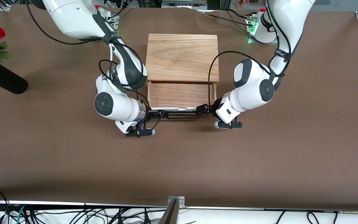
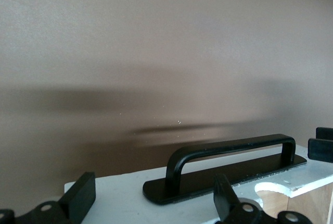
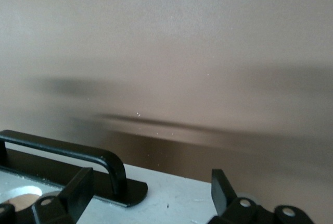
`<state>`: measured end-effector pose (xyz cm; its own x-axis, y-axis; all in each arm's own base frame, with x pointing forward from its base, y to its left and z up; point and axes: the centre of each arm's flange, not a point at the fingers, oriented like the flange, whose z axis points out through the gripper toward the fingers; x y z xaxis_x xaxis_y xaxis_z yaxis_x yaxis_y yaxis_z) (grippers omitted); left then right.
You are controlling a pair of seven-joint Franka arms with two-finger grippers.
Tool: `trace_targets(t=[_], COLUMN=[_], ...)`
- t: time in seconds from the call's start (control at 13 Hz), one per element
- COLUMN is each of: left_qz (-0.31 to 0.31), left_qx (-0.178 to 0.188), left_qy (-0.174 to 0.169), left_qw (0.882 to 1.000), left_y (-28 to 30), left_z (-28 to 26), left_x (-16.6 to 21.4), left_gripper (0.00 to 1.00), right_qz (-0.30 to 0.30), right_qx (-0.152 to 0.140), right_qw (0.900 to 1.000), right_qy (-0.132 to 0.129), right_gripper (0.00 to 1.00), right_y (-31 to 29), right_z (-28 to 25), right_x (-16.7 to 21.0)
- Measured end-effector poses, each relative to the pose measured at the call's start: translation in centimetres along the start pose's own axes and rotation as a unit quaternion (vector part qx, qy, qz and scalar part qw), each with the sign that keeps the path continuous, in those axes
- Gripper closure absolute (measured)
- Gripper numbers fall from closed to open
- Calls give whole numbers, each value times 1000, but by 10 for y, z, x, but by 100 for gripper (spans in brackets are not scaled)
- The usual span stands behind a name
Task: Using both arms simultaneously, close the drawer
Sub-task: 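Push the drawer into the cabinet with both grippers together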
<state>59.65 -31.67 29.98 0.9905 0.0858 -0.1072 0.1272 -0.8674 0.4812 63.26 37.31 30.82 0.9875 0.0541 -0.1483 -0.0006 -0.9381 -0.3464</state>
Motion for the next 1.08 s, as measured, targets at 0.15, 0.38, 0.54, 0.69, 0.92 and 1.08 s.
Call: trace_targets(t=[0.15, 0.38, 0.54, 0.69, 0.92, 1.08], left_qz=[1, 3, 5, 5, 6, 7], left_qx=[1, 4, 7, 10, 14, 19], left_qy=[-5, -38, -59, -75, -105, -133], left_qw=[1000, 999, 998, 997, 994, 991], left_y=[0, 0, 0, -1, -2, -3], left_z=[0, 2, 4, 6, 8, 12], left_x=[0, -3, -5, -9, -15, -22], left_gripper=[0, 0, 0, 0, 0, 0], right_qz=[-1, -3, -5, -6, -11, -14], right_qx=[-6, -13, -16, -20, -27, -35], right_qw=[1000, 999, 998, 997, 995, 991], right_qy=[-20, -46, -62, -74, -98, -125], right_gripper=[0, 0, 0, 0, 0, 0], right_y=[0, -1, -2, -3, -7, -9], right_z=[4, 9, 12, 15, 19, 23], right_x=[-5, -12, -17, -21, -29, -38])
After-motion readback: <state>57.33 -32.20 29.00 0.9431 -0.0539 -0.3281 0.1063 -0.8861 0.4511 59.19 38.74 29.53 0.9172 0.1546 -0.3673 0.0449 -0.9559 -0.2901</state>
